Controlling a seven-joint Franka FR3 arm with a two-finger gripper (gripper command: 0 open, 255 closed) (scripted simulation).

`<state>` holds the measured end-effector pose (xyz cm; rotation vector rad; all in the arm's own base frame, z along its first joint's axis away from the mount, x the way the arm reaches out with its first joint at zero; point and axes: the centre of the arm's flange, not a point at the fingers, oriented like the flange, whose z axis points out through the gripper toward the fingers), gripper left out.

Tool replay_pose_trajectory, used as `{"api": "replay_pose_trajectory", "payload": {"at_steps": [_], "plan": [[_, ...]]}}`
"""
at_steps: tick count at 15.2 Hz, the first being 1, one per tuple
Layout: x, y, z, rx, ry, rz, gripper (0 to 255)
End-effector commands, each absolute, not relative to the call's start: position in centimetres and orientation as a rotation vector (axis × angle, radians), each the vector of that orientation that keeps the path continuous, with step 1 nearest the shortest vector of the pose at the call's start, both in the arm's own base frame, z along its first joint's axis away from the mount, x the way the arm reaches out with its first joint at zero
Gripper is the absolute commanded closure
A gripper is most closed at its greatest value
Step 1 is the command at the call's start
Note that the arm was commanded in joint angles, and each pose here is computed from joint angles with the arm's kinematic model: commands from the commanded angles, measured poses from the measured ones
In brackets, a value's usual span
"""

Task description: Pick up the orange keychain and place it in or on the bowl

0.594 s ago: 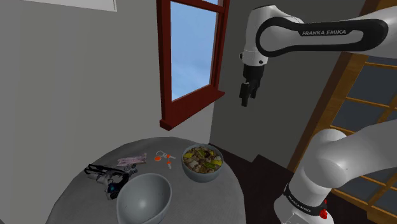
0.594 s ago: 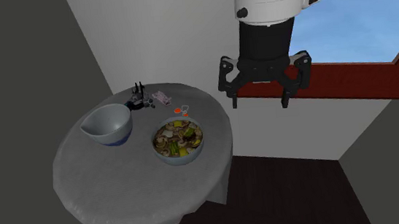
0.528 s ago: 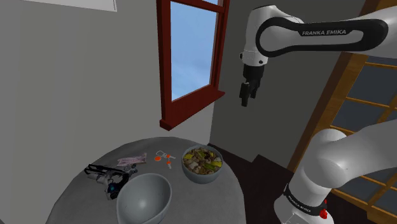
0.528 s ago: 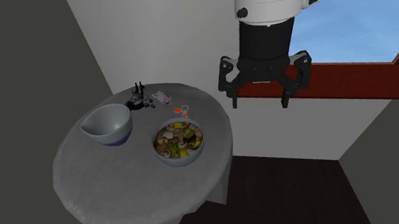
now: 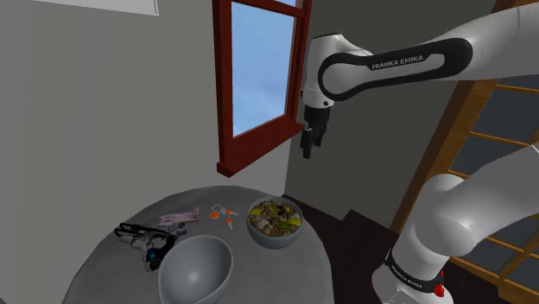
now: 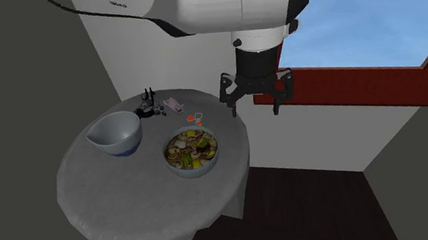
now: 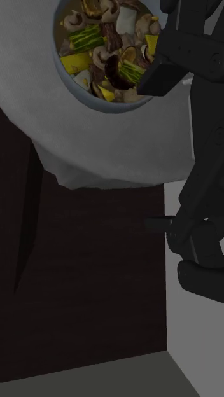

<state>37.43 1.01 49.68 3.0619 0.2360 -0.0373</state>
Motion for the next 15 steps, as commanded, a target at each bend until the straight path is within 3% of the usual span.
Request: {"api": "replay_pose_trajectory", "payload": {"at_steps": [1,15], "plan": [[38.8,2.1,47.9,3.069,0.277,-0.025,0],[48.4,11.7,36.9,3.097,0.565,0.040,0]]}}
